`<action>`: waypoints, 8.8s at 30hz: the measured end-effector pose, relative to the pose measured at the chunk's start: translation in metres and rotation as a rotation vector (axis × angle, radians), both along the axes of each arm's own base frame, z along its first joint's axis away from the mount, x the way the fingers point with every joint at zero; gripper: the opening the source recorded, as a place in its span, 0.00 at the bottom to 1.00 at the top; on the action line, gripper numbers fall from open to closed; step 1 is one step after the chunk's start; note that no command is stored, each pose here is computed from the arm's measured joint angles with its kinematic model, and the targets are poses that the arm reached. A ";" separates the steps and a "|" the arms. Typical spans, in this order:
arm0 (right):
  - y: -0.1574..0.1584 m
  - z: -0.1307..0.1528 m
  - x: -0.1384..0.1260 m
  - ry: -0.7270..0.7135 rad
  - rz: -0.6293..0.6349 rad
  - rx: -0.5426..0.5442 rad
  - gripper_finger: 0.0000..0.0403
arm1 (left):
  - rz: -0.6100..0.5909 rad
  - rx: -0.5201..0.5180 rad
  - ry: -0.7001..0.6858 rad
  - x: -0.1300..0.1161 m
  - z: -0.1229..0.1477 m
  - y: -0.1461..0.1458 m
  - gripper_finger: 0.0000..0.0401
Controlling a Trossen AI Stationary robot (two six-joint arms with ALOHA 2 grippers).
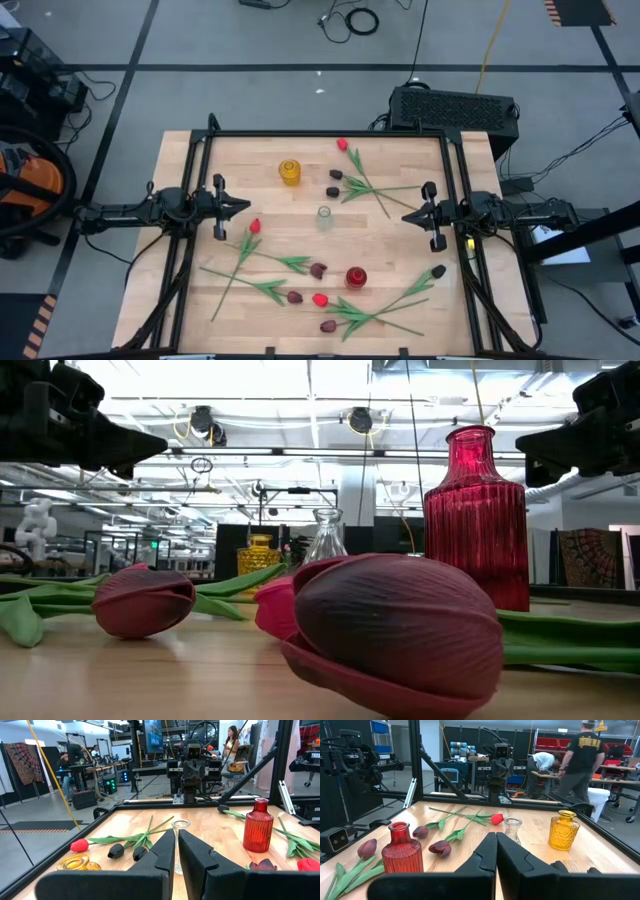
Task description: Sort flowers into vase by color
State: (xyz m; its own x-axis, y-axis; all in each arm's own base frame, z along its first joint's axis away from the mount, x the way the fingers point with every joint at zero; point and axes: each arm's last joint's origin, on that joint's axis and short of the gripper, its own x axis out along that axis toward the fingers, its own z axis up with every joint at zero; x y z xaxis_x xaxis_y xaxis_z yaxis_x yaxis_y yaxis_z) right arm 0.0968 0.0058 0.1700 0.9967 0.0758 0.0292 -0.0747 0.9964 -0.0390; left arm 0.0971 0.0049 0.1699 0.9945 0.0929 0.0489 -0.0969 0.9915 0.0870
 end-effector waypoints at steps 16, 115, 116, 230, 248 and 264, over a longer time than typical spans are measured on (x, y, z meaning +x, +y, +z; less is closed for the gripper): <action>0.000 0.000 0.000 0.000 0.000 0.000 0.00 | 0.000 0.000 0.000 0.000 0.000 0.000 0.08; -0.022 0.096 0.094 0.529 -0.579 0.151 0.00 | 0.044 -0.181 0.416 0.080 0.202 -0.003 0.08; -0.022 0.095 0.094 0.528 -0.584 0.169 0.00 | 0.041 -0.176 0.421 0.084 0.197 -0.004 0.08; -0.059 0.125 0.117 0.047 -0.108 0.235 0.00 | 0.069 -0.098 0.397 0.126 0.133 0.002 0.08; -0.015 0.106 0.135 -0.446 0.134 0.273 0.00 | -0.049 -0.217 0.045 0.202 0.117 -0.001 0.52; -0.012 0.109 0.134 -0.489 0.084 0.255 0.01 | -0.079 -0.207 0.013 0.275 0.112 -0.010 0.61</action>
State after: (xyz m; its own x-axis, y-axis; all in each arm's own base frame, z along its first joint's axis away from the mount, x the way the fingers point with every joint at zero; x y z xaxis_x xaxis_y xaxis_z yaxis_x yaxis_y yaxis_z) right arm 0.2306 -0.0066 0.2785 0.8535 0.0842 0.5142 -0.1877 0.9703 0.1527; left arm 0.3720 -0.0053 0.2821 0.9995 0.0210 0.0237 -0.0180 0.9928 -0.1185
